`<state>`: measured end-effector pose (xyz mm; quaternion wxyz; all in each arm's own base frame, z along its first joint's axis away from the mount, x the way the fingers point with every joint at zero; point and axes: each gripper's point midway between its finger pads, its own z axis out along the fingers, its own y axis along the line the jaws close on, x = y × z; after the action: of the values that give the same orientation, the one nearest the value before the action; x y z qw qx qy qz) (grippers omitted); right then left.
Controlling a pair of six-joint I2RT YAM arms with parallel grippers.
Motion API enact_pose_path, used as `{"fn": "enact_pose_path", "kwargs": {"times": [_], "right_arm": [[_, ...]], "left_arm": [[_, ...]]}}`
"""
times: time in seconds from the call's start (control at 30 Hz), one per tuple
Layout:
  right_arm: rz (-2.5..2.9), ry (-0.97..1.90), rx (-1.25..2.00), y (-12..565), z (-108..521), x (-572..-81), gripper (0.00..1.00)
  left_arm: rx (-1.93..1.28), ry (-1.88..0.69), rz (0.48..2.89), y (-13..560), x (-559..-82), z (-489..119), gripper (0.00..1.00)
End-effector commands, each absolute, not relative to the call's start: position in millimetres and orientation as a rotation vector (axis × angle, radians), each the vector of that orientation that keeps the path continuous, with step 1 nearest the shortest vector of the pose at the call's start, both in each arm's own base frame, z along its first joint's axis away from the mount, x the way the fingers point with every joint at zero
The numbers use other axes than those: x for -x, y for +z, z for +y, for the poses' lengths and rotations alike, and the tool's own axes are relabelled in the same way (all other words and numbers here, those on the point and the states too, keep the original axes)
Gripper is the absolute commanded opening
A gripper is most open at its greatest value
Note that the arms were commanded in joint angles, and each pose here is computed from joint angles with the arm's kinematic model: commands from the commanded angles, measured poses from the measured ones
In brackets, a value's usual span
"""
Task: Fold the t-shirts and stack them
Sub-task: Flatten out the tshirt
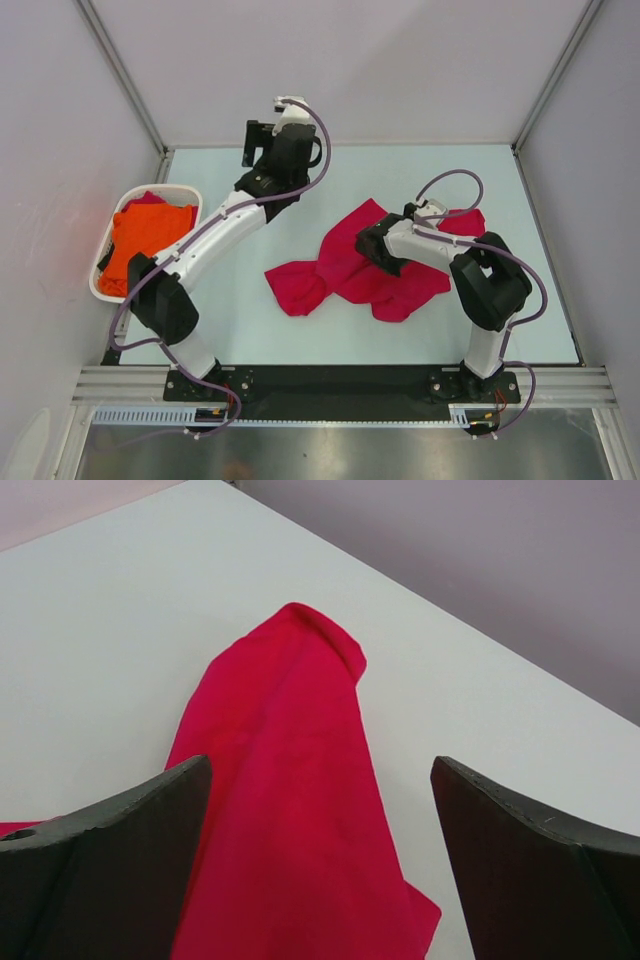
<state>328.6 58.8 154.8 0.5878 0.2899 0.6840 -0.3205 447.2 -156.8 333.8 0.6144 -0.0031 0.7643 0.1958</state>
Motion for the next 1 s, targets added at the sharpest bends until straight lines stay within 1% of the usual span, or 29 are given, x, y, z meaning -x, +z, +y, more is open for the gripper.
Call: {"fn": "enact_pose_path", "kwargs": {"times": [0.0, 0.03, 0.17, 0.3, 0.47, 0.63, 0.67, 0.73, 0.77, 0.8, 0.83, 0.87, 0.9, 0.93, 0.97], "right_arm": [[1.49, -0.817, -0.479, 189, 51, -333, 0.97], [1.494, -0.82, -0.49, 188, 49, -331, 0.97], [1.529, -0.832, -0.534, 179, 39, -321, 0.97], [1.548, -0.808, -0.539, 173, 39, -309, 0.96], [1.585, -0.782, -0.548, 160, 41, -295, 0.96], [1.662, -0.796, -0.599, 147, 43, -289, 0.95], [1.695, -0.826, -0.561, 147, 43, -287, 0.95], [1.738, -0.752, -0.631, 139, 48, -289, 0.95], [1.827, -0.823, -0.532, 138, 43, -287, 0.95], [1.879, -0.646, -0.64, 123, 53, -293, 0.93], [1.919, -0.565, -0.649, 121, 56, -296, 0.88], [1.9, -0.432, -0.673, 123, 66, -311, 0.85], [1.944, -0.465, -0.587, 114, 56, -304, 0.82], [1.92, -0.412, -0.568, 127, 57, -306, 0.77], [1.907, -0.405, -0.549, 131, 58, -309, 0.75]], "left_arm": [[-0.053, 0.415, 1.911, 274, -438, -164, 1.0], [-0.054, 0.373, 1.926, 268, -436, -168, 1.0], [-0.07, 0.339, 1.978, 241, -423, -168, 1.0], [-0.09, 0.335, 2.04, 209, -411, -165, 1.0], [-0.102, 0.345, 2.088, 184, -399, -161, 1.0], [-0.105, 0.317, 2.103, 177, -391, -164, 1.0], [-0.108, 0.32, 2.105, 176, -391, -165, 1.0], [-0.112, 0.324, 2.105, 176, -390, -165, 1.0], [-0.114, 0.324, 2.106, 175, -389, -166, 1.0], [-0.116, 0.323, 2.104, 175, -388, -167, 1.0], [-0.117, 0.328, 2.105, 175, -387, -167, 1.0], [-0.117, 0.331, 2.105, 174, -386, -166, 1.0], [-0.117, 0.332, 2.106, 174, -386, -166, 1.0], [-0.117, 0.334, 2.104, 174, -386, -166, 1.0], [-0.12, 0.335, 2.107, 172, -385, -166, 1.0]]}}
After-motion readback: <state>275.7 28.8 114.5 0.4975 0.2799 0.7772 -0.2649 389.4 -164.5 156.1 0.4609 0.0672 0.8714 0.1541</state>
